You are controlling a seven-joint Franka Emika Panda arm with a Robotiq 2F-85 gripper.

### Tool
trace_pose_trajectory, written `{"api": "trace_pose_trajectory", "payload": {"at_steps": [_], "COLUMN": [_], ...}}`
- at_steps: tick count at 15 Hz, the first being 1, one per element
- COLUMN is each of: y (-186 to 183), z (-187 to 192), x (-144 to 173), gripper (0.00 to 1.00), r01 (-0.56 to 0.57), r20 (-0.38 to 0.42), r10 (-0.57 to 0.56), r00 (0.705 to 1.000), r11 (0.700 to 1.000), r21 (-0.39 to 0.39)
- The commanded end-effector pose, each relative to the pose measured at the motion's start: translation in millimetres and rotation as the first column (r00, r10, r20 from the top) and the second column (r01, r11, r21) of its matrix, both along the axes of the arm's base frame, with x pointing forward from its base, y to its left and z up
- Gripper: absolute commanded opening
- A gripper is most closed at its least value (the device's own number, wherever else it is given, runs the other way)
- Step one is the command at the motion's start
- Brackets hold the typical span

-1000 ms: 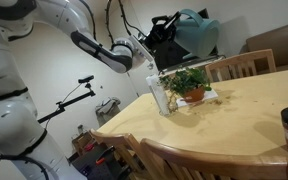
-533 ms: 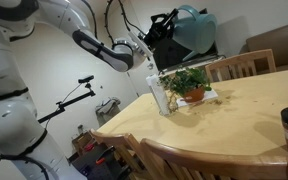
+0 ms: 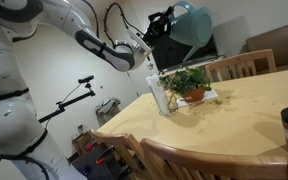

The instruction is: Use the watering can to water the plant

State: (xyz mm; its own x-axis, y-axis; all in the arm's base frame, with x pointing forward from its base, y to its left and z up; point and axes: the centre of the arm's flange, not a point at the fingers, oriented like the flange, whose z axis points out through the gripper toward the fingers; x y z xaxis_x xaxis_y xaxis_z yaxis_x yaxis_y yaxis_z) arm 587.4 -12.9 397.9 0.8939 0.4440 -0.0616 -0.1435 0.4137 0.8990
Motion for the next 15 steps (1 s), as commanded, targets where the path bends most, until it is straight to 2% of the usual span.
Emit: {"api": "trace_pose_trajectory", "payload": {"at_steps": [1, 4, 7, 11, 15], "y": [9.2, 9.7, -1.7, -28.8, -59.0], "z": [15.0, 15.6, 14.5, 6.8, -8.8], "x": [4.8, 5.9, 2.8, -8.6, -21.0], "gripper": [0.02, 0.02, 0.02, 0.02, 0.02], "r01": [0.023, 0.021, 0.008, -0.001, -0.036], "r20": [-0.005, -0.011, 0.015, 0.083, 0.154], "r10": [-0.023, -0.022, -0.007, -0.007, -0.004], "r00": [1.0, 1.0, 1.0, 0.997, 0.988], "r11": [0.995, 0.993, 0.999, 0.995, 0.966], "r21": [-0.101, -0.114, -0.04, 0.098, 0.254]}}
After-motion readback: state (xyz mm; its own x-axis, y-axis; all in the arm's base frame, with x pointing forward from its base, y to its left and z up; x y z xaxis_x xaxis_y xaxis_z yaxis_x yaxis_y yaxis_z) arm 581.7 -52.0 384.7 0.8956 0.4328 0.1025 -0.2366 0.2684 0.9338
